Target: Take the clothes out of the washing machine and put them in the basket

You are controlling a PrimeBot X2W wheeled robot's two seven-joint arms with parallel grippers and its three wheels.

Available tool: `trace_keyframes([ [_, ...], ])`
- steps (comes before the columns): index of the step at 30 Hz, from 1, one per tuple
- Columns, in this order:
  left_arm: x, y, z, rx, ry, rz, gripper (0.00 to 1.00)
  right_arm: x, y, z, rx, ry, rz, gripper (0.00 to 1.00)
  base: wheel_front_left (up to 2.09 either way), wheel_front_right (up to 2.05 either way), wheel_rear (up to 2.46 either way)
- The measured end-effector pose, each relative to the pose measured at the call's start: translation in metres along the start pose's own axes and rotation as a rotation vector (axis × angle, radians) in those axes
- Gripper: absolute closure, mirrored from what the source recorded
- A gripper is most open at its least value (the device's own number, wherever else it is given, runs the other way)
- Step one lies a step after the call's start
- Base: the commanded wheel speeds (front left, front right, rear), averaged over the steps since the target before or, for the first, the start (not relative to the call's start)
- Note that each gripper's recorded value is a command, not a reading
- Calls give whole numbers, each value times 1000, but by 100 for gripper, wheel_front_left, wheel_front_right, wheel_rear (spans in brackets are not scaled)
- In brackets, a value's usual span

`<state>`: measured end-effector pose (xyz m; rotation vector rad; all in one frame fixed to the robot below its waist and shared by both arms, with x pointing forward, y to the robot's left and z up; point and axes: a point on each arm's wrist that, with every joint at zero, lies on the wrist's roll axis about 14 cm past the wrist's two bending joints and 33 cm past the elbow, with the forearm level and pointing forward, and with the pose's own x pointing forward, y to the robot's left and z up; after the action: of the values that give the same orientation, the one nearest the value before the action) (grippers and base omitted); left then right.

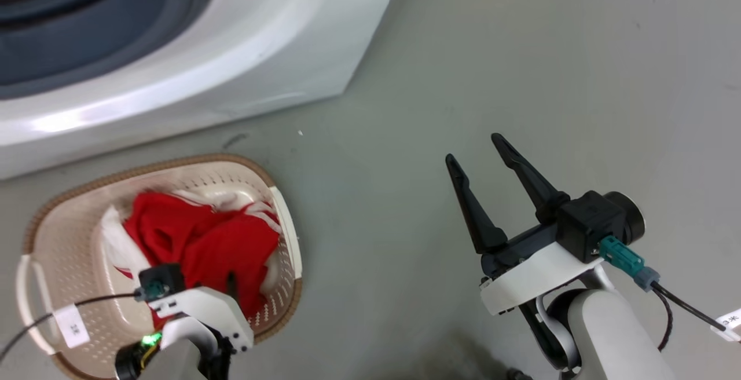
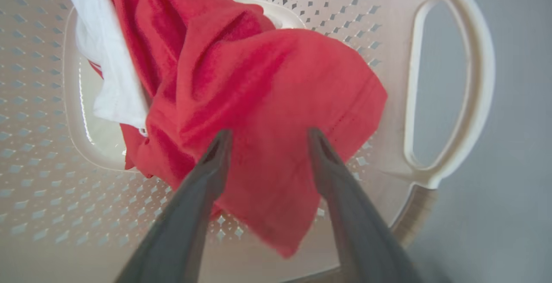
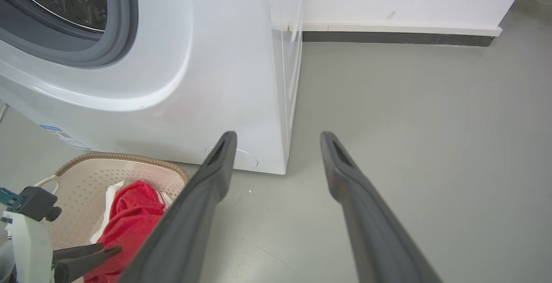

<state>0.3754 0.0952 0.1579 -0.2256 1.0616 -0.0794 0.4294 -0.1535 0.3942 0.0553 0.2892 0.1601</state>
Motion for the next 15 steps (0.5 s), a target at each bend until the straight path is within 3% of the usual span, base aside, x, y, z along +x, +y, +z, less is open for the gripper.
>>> trace_keyframes([
  [7, -41, -1, 20, -10, -101, -22, 0, -19, -3, 24, -33, -55, -24, 0, 0, 0, 0],
  [15, -101, 3, 78, 8, -366, -37, 0, -53, -2, 60, -55, -144, -49, 0, 0, 0, 0],
])
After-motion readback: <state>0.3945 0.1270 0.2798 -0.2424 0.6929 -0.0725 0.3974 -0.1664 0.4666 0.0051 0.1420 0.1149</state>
